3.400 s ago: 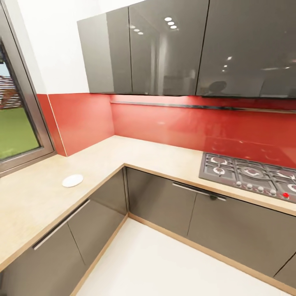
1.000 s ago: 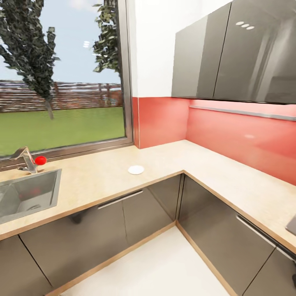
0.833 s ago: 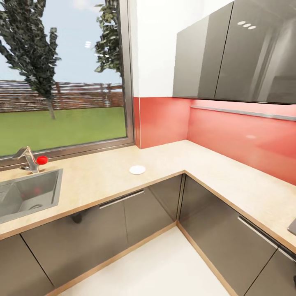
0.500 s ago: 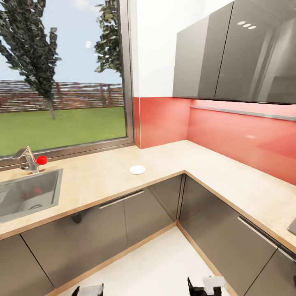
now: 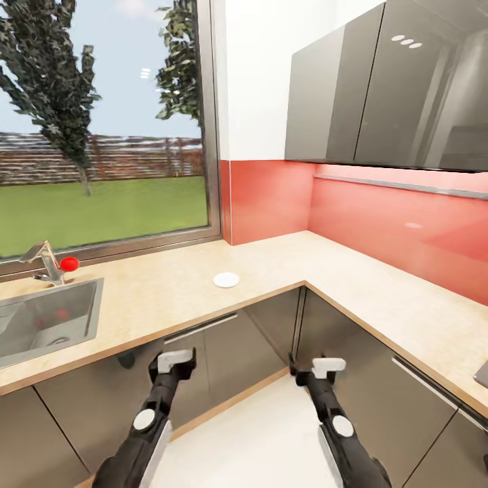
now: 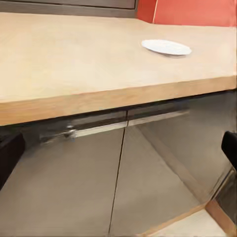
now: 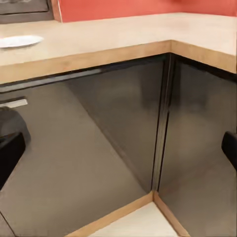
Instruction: Set up a coffee station on the kitchen countertop: keep the coffee maker on the countertop, move the bottle of coffee from the kitchen shelf to the counter next to the coffee maker, place a paper coffee filter on top of the coffee maker, put the saucer next to the coffee maker with the coffee cup on the saucer, and place the electric kettle next to the coffee maker.
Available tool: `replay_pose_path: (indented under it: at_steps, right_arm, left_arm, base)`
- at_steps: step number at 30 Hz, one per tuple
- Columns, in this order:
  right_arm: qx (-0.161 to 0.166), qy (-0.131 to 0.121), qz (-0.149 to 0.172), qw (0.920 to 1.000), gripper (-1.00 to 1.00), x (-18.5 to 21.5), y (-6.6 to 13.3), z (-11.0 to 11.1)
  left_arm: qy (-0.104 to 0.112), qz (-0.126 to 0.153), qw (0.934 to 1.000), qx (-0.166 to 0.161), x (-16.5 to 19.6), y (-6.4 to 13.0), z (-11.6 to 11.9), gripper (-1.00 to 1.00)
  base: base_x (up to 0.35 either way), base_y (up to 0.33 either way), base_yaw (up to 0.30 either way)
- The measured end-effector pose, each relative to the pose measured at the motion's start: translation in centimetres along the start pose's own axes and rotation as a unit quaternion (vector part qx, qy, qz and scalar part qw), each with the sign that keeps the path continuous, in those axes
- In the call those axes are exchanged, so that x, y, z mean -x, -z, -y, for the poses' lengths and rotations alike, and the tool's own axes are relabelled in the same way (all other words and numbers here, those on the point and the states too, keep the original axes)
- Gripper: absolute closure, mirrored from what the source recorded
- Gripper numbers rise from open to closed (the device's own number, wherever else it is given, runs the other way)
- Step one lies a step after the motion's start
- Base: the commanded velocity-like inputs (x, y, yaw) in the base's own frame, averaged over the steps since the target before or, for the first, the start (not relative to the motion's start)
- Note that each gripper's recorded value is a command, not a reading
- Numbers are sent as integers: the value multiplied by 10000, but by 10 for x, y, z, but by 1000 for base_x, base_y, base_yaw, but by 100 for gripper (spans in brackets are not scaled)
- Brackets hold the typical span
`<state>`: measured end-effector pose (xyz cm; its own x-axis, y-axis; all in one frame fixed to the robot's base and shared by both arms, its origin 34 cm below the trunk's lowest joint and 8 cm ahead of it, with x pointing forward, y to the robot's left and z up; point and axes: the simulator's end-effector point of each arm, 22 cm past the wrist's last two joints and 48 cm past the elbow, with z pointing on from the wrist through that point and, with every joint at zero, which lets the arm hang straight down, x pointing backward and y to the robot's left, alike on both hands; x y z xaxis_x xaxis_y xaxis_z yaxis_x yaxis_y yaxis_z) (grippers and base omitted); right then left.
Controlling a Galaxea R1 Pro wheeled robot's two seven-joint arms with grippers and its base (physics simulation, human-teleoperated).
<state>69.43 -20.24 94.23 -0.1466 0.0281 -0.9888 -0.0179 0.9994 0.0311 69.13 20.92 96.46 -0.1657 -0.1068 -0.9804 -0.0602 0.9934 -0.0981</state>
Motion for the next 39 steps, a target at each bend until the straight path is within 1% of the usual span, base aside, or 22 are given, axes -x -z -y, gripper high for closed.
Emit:
replay_pose_path:
  at_steps: [1,2,3,4,5,6,8,10,11,13,15,17,19,21,22,23,25,26,27,30,34,39]
  right_arm:
    - [9,-6,0,10000,-100,21,-18,-1]
    - [16,-8,8,10000,-100,36,-29,-1]
    - [34,-21,49,10000,-100,62,-46,-4]
    - [45,-30,100,9999,-100,79,-56,-5]
    - [62,-38,102,9999,-100,97,-67,-7]
    - [139,-65,-6,9999,-100,115,-79,-14]
    - [366,-92,-190,9991,-100,129,-88,-32]
    - [691,-51,-385,9969,-100,139,-94,-53]
    - [779,-29,-429,9960,-100,142,-95,-58]
    - [1078,76,-614,9922,-100,151,-98,-77]
    - [1269,182,-860,9880,-100,155,-98,-91]
    - [1355,237,-1157,9837,-100,152,-97,-98]
    - [1400,245,-1426,9795,-100,148,-95,-100]
    - [1556,213,-1557,9752,-100,150,-91,-107]
    - [1901,142,-1621,9682,-100,151,-85,-122]
    - [2263,66,-1688,9593,-100,151,-77,-136]
    - [2399,27,-1764,9547,-100,149,-73,-142]
    - [2432,14,-1798,9531,-100,148,-72,-143]
    - [2472,-3,-1835,9514,-100,146,-70,-145]
    - [2492,-5,-1862,9504,-100,145,-69,-145]
    - [2500,-5,-1873,9499,-100,144,-69,-146]
    - [2503,-7,-1900,9493,-100,141,-69,-146]
  left_arm:
    - [-10,-46,9999,-123,18,-8,12,-100]
    - [-17,-33,9998,-195,35,-13,19,-100]
    - [-27,-45,9995,-314,61,-22,30,-100]
    - [-9,-97,9991,-413,74,-27,36,-100]
    - [47,-240,9980,-588,88,-32,46,-100]
    - [175,-488,9949,-861,104,-39,60,-100]
    - [331,-687,9911,-1091,125,-47,72,-100]
    - [434,-854,9874,-1259,147,-54,81,-100]
    - [444,-892,9866,-1294,153,-56,83,-100]
    - [453,-1078,9833,-1397,175,-61,89,-100]
    - [448,-1353,9791,-1451,188,-63,91,-100]
    - [479,-1705,9735,-1450,192,-65,88,-100]
    - [582,-2032,9670,-1420,187,-66,82,-100]
    - [734,-2203,9628,-1381,183,-65,73,-100]
    - [794,-2259,9622,-1297,182,-66,60,-100]
    - [793,-2289,9630,-1182,180,-67,44,-100]
    - [790,-2316,9633,-1106,177,-67,32,-100]
    - [790,-2361,9626,-1067,170,-66,27,-100]
    - [791,-2491,9600,-1004,152,-62,20,-100]
    - [811,-2632,9563,-982,132,-56,17,-100]
    - [856,-2652,9542,-1089,127,-54,21,-100]
    - [922,-2625,9506,-1373,129,-51,33,-100]
  base:
    - [0,0,0]
    - [0,0,0]
    - [0,0,0]
    - [0,0,0]
    - [0,0,0]
    - [0,0,0]
    - [0,0,0]
    - [0,0,0]
    - [0,0,0]
    - [0,0,0]
    - [0,0,0]
    - [0,0,0]
    - [0,0,0]
    - [0,0,0]
    - [0,0,0]
    - [0,0,0]
    - [67,0,0]
    - [241,0,0]
    - [276,0,0]
    - [307,-8,0]
    - [331,-87,0]
    - [336,-134,0]
